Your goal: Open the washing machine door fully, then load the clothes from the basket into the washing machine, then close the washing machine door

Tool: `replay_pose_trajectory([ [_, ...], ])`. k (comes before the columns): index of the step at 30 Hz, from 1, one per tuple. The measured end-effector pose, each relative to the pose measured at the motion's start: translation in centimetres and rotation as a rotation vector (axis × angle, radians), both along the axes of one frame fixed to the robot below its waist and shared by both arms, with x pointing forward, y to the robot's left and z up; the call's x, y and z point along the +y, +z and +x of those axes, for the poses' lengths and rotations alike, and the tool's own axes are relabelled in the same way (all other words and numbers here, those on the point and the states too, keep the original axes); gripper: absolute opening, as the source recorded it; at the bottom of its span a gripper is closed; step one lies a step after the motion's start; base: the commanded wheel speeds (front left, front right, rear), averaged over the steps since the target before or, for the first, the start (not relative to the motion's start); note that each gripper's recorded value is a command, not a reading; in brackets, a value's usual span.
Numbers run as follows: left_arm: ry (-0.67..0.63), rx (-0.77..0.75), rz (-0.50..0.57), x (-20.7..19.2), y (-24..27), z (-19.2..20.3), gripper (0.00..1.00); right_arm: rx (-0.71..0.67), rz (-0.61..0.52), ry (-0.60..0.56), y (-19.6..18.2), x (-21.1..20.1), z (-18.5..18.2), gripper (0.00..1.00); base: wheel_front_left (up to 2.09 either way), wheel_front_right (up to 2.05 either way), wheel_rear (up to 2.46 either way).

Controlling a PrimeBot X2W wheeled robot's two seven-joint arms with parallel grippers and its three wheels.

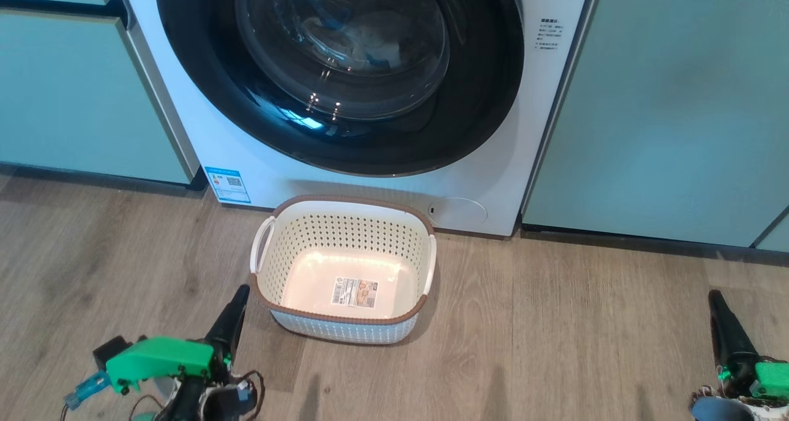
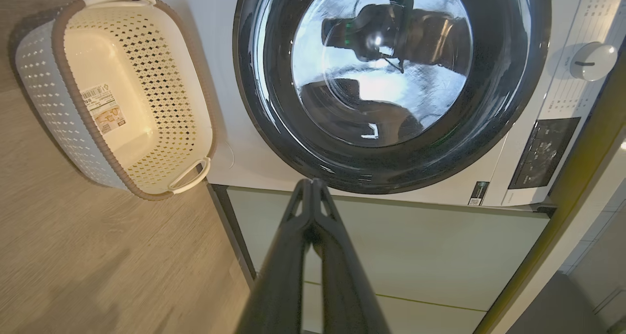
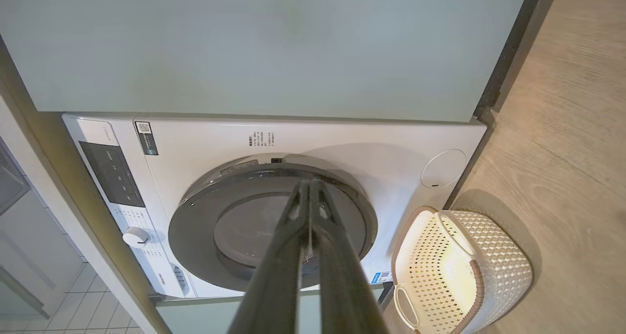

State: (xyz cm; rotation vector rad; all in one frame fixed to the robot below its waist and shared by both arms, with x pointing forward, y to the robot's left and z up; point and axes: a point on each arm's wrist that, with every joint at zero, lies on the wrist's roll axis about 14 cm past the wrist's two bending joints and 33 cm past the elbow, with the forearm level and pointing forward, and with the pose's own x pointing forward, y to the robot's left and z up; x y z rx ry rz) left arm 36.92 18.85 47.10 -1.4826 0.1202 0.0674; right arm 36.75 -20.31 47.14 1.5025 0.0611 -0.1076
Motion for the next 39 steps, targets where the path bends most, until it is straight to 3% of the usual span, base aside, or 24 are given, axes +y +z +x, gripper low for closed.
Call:
replay_pose_trajectory([
  [9, 0.005, -0.02, -0.087, -0.15, 0.44, 0.4, 0.0, -0.021, 0.086, 0.001, 0.5, 0.15, 0.49, 0.0, 0.0, 0.0, 0.0],
  [39, 0.007, -0.02, -0.088, -0.13, 0.44, 0.4, 0.0, -0.022, 0.086, 0.001, 0.52, 0.14, 0.51, 0.0, 0.0, 0.0, 0.0],
])
